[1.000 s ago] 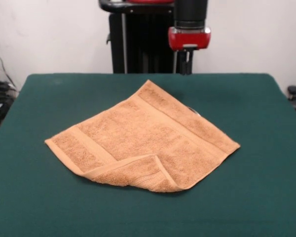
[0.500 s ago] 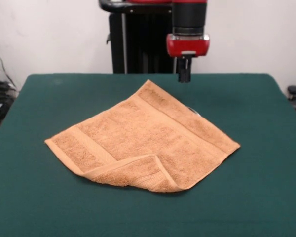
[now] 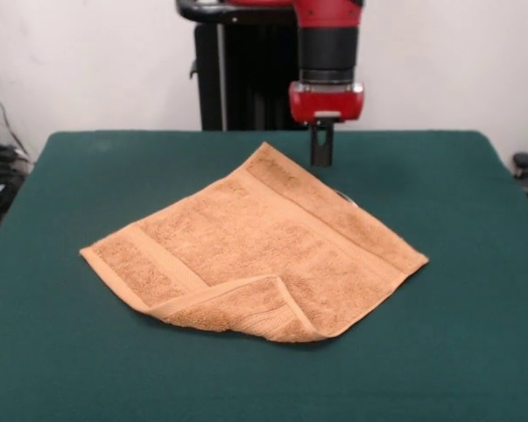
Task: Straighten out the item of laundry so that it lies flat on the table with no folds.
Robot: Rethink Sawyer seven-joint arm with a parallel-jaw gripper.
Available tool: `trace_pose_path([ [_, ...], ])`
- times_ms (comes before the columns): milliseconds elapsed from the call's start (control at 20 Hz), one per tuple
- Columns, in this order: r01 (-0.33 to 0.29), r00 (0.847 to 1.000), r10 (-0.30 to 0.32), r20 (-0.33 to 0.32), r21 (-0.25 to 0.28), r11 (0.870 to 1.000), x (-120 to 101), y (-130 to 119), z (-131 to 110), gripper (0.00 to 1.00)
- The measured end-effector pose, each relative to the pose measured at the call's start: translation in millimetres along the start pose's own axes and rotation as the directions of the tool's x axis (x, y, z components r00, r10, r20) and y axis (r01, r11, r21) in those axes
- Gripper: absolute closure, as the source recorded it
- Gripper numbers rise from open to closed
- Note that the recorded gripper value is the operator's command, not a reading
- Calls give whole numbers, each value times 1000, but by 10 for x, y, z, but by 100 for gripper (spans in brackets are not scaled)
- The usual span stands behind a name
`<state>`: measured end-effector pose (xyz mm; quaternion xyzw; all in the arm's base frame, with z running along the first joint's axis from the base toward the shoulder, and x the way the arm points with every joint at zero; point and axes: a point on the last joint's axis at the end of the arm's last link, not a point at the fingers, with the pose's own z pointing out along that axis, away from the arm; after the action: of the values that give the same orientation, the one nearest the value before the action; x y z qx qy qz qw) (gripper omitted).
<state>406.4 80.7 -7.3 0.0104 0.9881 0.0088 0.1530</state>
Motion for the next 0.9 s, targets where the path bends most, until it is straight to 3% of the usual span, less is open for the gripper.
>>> trace_pose_path([
  [400, -13, 1000, 13, 28, -7, 1000, 69, -63, 382, 100],
  [900, 16, 998, -15, 60, -29, 999, 89, -95, 375, 100],
])
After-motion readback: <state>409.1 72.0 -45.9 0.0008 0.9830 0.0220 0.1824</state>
